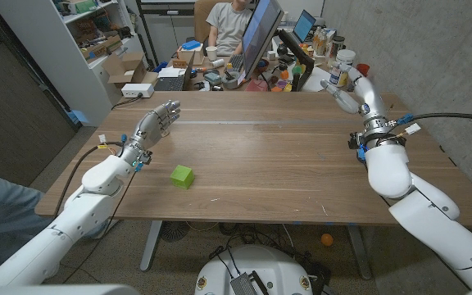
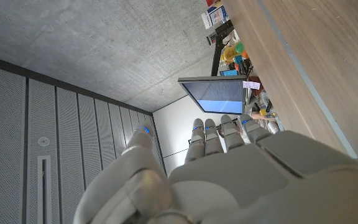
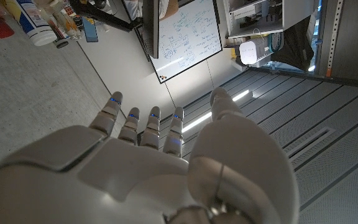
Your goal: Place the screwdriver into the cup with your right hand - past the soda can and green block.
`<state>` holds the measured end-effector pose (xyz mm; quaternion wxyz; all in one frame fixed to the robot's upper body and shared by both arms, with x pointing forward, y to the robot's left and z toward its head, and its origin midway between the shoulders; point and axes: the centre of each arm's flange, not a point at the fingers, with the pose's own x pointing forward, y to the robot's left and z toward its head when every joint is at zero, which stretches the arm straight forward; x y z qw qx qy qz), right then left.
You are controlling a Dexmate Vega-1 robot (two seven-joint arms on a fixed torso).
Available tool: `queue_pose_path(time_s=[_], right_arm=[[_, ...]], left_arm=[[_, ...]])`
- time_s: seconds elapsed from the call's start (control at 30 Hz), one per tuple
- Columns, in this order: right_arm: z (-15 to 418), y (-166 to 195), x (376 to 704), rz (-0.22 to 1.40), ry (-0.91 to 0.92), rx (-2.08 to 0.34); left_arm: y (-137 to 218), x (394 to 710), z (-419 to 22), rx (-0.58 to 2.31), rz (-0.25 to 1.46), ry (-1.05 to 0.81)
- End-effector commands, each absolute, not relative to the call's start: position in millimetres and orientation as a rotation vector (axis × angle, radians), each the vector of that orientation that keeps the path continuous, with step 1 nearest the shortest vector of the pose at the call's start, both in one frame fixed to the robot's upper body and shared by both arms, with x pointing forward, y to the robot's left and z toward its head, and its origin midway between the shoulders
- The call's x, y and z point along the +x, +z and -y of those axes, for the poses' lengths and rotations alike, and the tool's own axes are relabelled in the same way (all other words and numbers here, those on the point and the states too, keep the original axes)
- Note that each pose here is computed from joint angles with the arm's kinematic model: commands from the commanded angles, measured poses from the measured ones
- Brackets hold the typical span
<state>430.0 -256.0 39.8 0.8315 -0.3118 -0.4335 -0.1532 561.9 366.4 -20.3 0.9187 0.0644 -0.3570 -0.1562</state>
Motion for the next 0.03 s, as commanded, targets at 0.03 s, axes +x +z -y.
queue_pose_path(time_s=[0.03], right_arm=[[222.8,32.7,424.8,0.937,-0.298,-0.664]], left_arm=[[-8.5,537.8,-387.6,0.173,0.824,-0.309]])
